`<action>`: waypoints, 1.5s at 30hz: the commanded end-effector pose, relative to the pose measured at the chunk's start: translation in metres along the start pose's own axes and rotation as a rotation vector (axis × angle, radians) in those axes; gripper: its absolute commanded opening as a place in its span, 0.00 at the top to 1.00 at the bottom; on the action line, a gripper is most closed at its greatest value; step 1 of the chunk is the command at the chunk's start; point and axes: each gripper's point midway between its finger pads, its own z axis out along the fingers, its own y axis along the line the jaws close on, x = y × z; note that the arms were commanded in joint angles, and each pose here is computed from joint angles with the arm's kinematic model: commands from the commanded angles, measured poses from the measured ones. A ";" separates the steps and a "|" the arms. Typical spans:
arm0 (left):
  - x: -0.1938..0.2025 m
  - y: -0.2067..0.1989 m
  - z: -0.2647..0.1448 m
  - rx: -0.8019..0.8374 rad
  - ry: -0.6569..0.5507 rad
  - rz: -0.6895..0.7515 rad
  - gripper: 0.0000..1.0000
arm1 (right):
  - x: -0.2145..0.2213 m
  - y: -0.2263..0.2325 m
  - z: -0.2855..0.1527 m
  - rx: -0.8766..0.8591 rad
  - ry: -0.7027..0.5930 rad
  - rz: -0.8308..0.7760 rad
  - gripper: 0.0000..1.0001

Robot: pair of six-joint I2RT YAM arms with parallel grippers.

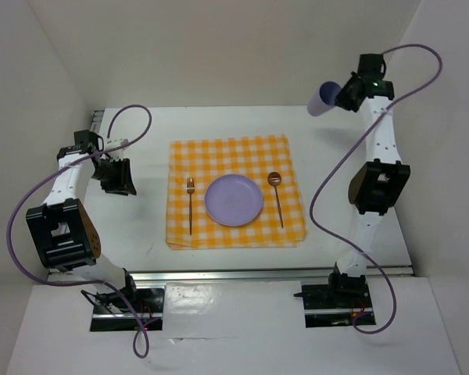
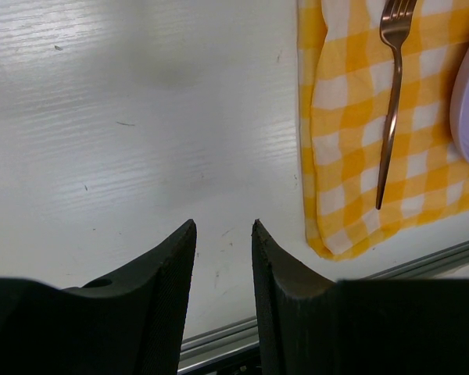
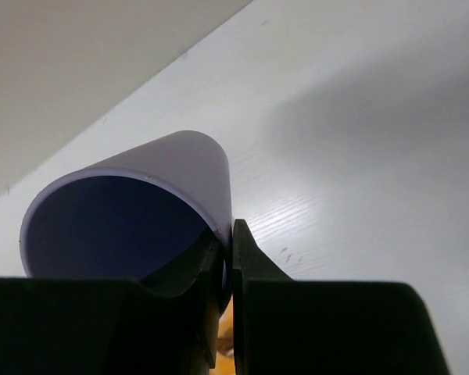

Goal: Set the dinner table for one person

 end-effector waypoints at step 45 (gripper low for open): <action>0.002 -0.008 -0.015 0.018 -0.011 0.023 0.58 | 0.221 0.120 0.005 -0.023 0.340 -0.504 0.31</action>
